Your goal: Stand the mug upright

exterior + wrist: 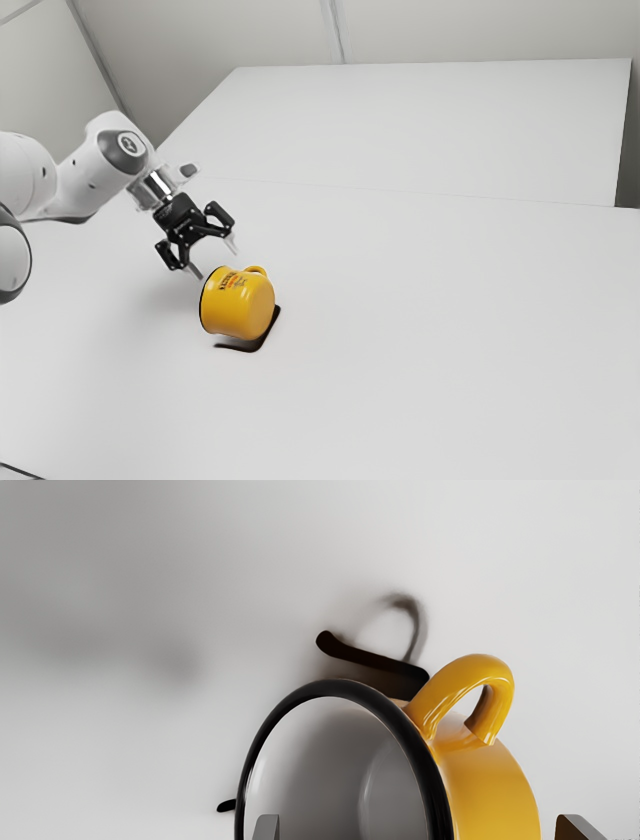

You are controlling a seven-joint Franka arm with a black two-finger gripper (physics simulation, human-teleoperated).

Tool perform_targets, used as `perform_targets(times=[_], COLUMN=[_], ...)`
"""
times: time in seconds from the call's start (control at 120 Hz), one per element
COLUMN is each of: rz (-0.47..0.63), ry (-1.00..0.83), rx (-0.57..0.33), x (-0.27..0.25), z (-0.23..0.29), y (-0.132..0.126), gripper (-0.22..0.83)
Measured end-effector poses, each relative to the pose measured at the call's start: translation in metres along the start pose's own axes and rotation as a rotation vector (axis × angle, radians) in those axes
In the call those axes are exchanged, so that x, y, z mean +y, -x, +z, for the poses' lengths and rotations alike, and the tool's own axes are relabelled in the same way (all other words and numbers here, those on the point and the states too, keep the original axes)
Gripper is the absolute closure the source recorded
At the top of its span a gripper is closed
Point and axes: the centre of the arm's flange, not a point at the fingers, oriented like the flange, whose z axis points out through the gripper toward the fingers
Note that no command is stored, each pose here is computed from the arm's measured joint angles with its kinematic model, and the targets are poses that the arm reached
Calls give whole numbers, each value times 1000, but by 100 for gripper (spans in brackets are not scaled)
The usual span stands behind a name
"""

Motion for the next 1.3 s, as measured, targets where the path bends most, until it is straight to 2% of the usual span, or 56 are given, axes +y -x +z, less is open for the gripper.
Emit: perform_targets(times=[0.667, 0.733, 0.867, 0.975, 1.158, 1.3], rz=[11, 13, 19, 32, 65, 43], ry=[99, 104, 100, 95, 83, 70], rx=[-34, -29, -21, -8, 6, -15], x=[-2, -2, 0, 6, 28, 24], z=[29, 29, 28, 23, 22, 36], y=[-1, -2, -3, -3, 4, 8], gripper=[0, 8, 41, 60, 71, 79])
